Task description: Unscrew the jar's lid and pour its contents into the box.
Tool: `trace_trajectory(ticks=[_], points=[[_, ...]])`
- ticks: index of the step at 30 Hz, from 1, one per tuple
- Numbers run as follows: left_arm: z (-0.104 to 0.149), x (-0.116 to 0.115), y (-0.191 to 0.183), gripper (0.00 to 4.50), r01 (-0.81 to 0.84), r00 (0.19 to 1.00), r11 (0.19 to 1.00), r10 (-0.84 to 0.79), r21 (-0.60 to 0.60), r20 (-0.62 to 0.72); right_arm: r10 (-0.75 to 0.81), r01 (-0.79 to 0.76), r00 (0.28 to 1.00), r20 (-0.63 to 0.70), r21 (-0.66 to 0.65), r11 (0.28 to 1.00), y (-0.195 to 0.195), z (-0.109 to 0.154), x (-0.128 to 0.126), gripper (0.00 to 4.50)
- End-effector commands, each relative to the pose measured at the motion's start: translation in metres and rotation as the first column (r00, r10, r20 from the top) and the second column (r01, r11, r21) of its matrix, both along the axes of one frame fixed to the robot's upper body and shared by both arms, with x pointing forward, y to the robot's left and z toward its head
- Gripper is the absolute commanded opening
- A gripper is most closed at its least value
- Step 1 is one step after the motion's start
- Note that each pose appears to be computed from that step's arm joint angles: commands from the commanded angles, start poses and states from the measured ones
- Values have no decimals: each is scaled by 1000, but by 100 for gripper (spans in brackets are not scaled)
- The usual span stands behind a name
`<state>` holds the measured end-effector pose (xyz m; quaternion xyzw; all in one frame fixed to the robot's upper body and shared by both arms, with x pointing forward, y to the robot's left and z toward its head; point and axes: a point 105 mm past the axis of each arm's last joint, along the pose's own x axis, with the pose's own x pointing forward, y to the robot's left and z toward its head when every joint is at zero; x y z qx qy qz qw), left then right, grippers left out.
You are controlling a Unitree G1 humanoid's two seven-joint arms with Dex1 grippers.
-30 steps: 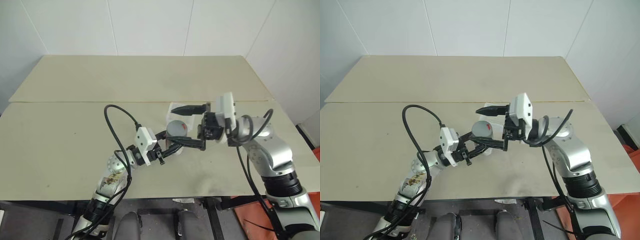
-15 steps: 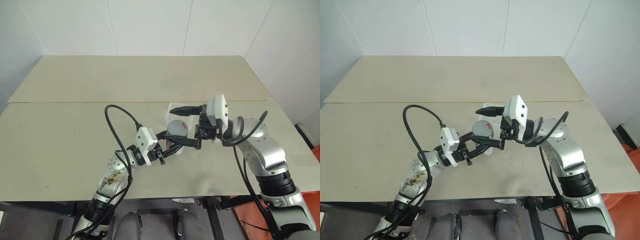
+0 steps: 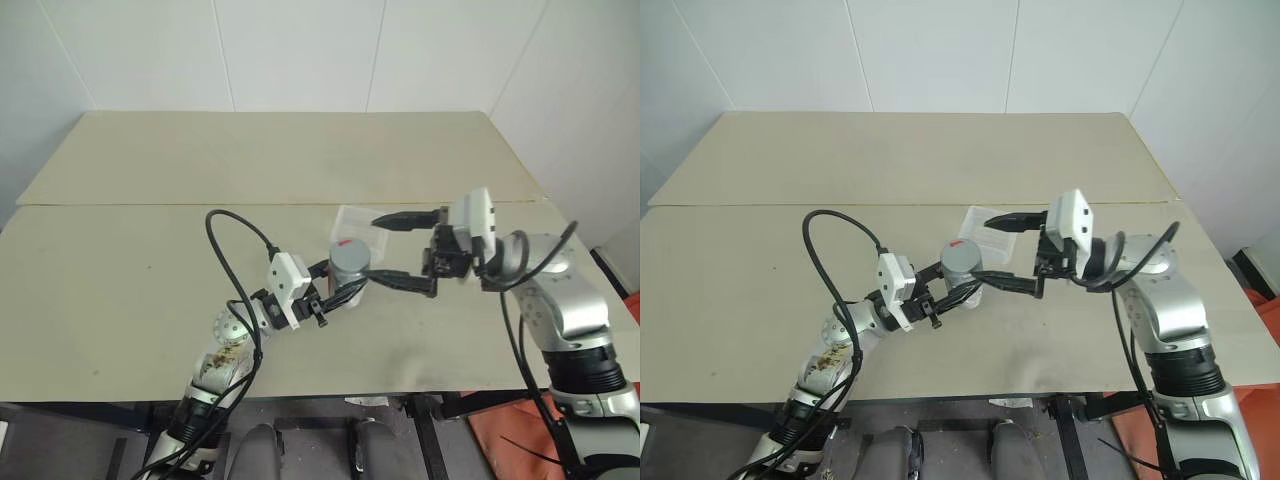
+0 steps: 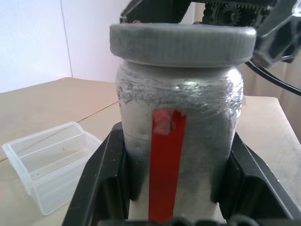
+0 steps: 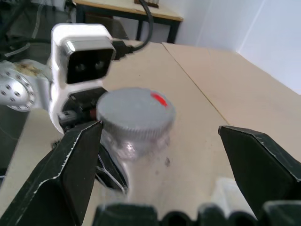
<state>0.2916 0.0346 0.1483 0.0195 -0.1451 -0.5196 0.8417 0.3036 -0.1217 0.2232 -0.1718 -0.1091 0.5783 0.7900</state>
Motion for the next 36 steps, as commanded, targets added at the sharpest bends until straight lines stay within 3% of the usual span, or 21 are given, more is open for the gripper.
trace_trajectory(ticks=[1, 9, 15, 27, 36], points=[[14, -6, -6, 193, 40, 997, 999, -38, -26, 63, -13, 13, 998, 64, 8, 1000, -13, 13, -4, 448], [12, -7, -7, 193, 44, 997, 999, -42, -26, 59, 79, -78, 997, 22, -36, 996, -17, 13, -22, 448], [12, -6, -6, 193, 36, 998, 999, -35, -27, 61, 171, -170, 985, 41, -6, 985, 8, 16, -37, 448], [11, -7, -8, 193, 31, 998, 999, -29, -21, 64, 170, -173, 984, 60, 62, 983, 47, 11, -26, 448], [10, -7, -8, 193, 32, 998, 999, -30, -19, 63, 105, -109, 992, 66, 62, 992, 38, 11, -13, 448]])
